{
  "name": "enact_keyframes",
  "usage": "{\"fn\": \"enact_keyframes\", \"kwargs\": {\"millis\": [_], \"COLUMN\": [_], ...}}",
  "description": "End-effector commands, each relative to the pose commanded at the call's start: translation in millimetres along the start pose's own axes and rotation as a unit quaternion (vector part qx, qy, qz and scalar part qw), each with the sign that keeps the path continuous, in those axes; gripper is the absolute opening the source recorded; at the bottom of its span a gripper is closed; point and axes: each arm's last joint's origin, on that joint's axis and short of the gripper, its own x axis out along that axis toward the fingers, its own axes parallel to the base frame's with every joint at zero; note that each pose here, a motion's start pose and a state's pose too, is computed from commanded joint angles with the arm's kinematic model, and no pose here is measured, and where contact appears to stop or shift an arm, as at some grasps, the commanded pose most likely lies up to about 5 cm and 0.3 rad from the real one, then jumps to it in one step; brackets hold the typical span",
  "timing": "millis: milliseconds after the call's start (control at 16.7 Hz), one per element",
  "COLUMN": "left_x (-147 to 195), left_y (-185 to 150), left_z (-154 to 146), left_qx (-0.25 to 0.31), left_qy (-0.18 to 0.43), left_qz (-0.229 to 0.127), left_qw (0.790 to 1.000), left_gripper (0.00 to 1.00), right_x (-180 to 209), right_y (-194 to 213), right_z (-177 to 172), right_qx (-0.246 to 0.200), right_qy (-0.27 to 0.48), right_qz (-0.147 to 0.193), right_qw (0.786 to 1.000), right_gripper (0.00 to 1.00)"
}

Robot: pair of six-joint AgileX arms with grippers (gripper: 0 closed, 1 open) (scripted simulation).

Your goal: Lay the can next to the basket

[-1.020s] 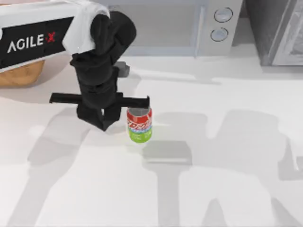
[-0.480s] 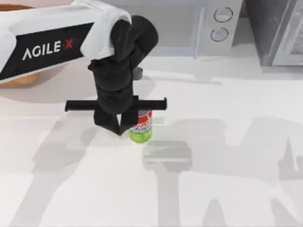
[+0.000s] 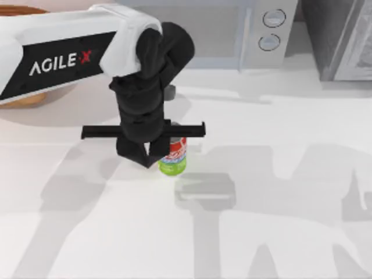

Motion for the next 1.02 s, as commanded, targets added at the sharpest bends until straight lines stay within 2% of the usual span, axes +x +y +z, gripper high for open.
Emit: {"fn": "enact_keyframes", "kwargs": {"millis": [60, 840, 1020], "left_x": [0.0, 0.0, 0.0], "left_y": [0.0, 0.0, 0.0], "left_z": [0.0, 0.0, 0.0], "left_qx": [0.000, 0.000, 0.000], "left_qy": [0.000, 0.000, 0.000], "left_qz": [0.000, 0.000, 0.000], "left_qw": [1.000, 1.000, 1.000], "left_gripper": [0.00, 0.98, 1.00], "right_x": [0.0, 0.0, 0.0], "right_y": [0.0, 0.0, 0.0], "right_z": [0.0, 0.0, 0.0], "right_qx": [0.000, 0.000, 0.000], "right_qy": [0.000, 0.000, 0.000], "right_qz": [0.000, 0.000, 0.000], "right_qw": [1.000, 1.000, 1.000], "right_gripper": [1.00, 1.00, 1.00]}}
